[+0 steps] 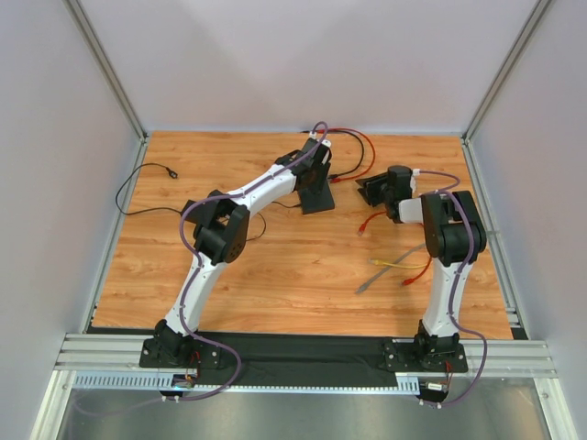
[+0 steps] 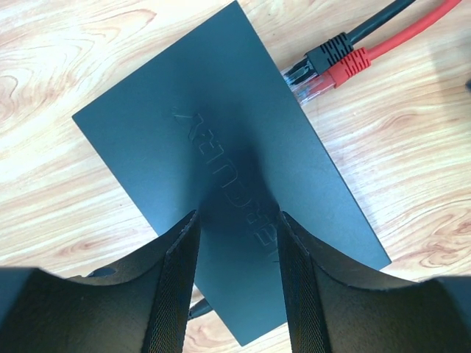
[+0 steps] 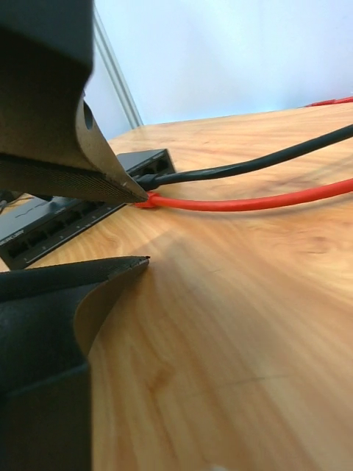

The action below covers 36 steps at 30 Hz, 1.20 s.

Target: Pull the plug from the switch port

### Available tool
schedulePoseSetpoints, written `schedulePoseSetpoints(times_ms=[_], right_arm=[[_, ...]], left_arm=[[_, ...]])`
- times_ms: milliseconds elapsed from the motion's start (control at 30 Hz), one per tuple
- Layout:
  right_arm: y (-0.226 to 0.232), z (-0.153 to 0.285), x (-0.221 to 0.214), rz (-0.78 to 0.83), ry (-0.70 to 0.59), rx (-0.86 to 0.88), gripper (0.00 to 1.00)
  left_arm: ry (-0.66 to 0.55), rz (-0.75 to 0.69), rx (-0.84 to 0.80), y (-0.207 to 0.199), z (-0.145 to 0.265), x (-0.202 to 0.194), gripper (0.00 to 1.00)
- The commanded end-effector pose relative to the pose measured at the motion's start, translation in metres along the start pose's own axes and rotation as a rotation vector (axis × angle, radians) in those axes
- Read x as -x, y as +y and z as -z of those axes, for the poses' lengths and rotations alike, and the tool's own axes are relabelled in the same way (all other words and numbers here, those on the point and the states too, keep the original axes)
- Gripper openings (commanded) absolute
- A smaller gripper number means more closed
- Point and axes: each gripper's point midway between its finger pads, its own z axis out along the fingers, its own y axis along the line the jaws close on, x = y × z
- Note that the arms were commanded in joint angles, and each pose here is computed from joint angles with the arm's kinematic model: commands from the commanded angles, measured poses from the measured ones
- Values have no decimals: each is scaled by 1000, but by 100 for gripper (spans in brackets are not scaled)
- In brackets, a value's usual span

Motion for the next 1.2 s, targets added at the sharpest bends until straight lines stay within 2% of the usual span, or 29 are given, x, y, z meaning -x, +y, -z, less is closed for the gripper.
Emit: schedulePoseSetpoints(times_ms=[0,633,1167], right_arm=[[-10,-9,9,47,-7,-41,38],[-16,-36,23,35,19,-78,35],[-23,-44,24,52,30,-122,23]], left_arm=[[139,-25,-26,-1,-12,-47,54],[135,-20,-22,1,-12,-49,54],[130,-18,-21,1,-11,-49,54]])
